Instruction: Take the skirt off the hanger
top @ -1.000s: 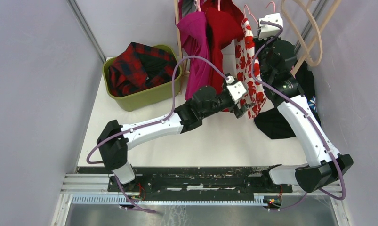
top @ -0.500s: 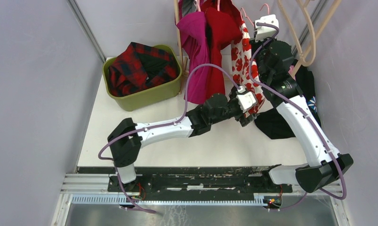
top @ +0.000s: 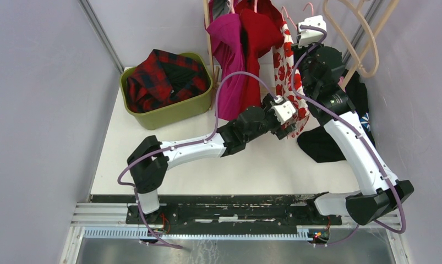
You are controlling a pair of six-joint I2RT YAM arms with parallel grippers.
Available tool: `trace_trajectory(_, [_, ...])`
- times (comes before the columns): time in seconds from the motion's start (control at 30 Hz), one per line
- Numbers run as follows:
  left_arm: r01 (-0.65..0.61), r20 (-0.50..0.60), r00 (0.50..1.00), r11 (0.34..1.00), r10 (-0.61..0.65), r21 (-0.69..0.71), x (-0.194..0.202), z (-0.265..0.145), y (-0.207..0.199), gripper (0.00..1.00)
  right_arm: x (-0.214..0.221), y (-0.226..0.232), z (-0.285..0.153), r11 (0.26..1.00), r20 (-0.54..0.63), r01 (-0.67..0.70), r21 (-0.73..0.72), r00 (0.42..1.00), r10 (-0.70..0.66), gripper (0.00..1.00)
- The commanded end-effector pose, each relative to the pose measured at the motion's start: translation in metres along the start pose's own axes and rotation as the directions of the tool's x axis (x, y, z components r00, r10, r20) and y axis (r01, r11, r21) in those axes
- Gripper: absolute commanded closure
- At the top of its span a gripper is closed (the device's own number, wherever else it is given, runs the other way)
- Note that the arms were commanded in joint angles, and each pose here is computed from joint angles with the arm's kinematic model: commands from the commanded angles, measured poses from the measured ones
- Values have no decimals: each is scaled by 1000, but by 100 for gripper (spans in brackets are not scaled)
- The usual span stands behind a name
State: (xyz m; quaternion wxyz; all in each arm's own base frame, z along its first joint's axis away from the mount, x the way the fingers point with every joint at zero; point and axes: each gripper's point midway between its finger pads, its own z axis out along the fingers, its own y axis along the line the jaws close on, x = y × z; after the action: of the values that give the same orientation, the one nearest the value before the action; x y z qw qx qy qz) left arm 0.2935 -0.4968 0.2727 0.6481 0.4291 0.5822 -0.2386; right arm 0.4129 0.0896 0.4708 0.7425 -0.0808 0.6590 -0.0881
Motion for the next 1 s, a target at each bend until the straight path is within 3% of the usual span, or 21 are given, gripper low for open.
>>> trace_trajectory(0.0, [-15, 102, 995, 999, 20, -43, -38, -2, 21, 0, -63, -14, -13, 997, 168, -77, 8, 983, 75, 100])
trace_trajectory(0.5, [38, 99, 994, 998, -44, 58, -51, -38, 9, 1, -58, -8, -7, 998, 161, -70, 6, 985, 69, 99])
trace_trajectory(0.97, [14, 151, 988, 1000, -14, -1, -67, -2, 21, 1, -60, -1, -7, 998, 163, -62, -17, 985, 63, 99])
